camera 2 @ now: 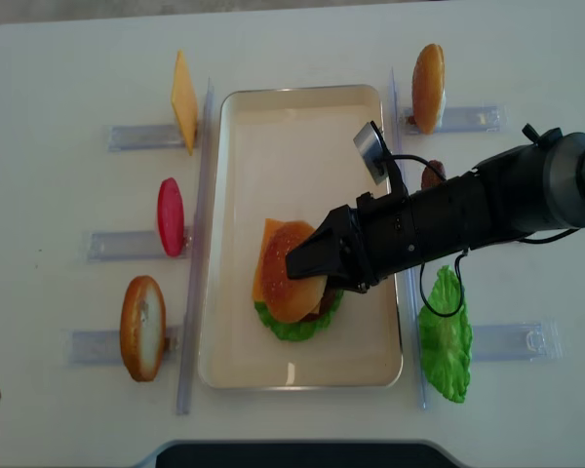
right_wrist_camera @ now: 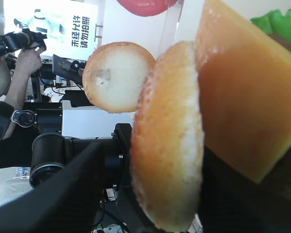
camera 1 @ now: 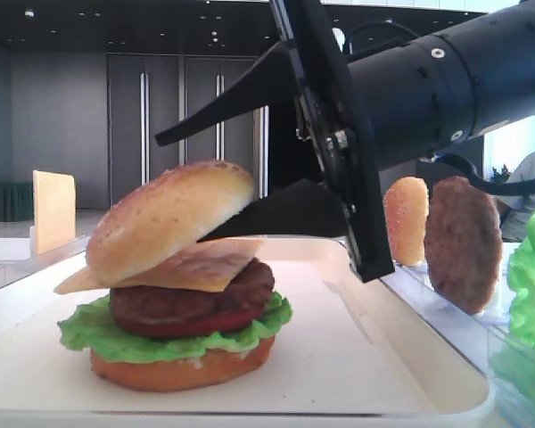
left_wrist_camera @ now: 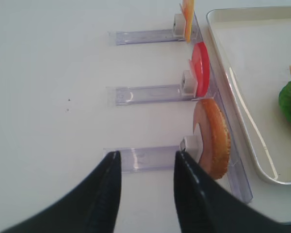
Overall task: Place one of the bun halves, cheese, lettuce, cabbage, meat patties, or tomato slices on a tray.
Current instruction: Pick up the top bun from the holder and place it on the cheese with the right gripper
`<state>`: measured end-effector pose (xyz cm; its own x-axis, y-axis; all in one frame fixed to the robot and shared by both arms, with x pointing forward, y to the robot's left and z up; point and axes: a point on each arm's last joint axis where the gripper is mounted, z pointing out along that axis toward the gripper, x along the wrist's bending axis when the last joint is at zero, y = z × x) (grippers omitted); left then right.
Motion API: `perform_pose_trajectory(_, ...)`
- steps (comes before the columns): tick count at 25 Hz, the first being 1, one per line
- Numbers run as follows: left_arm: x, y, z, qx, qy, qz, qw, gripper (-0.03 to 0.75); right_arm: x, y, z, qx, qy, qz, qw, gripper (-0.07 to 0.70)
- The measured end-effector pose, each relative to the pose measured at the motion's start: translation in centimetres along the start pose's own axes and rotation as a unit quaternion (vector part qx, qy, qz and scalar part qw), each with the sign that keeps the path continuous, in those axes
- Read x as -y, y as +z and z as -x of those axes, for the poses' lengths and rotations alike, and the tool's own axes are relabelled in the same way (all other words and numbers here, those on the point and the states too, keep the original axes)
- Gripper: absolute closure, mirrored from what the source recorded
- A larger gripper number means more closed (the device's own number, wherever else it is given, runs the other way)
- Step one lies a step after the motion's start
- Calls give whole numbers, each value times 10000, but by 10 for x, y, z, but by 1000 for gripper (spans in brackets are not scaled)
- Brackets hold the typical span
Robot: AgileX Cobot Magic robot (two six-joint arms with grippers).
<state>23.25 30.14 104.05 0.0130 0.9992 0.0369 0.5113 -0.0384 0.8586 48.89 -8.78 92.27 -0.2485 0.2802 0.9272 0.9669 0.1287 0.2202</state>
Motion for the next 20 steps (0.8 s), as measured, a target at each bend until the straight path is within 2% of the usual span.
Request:
perform_pose_trajectory(15,0,0,0,0,0,0,10000,433,-1,0,3,188,-7,69,9998,185)
perform_pose_trajectory(20,0,0,0,0,0,0,10000,433,-4,-5,-6,333,-221,163,9991,157)
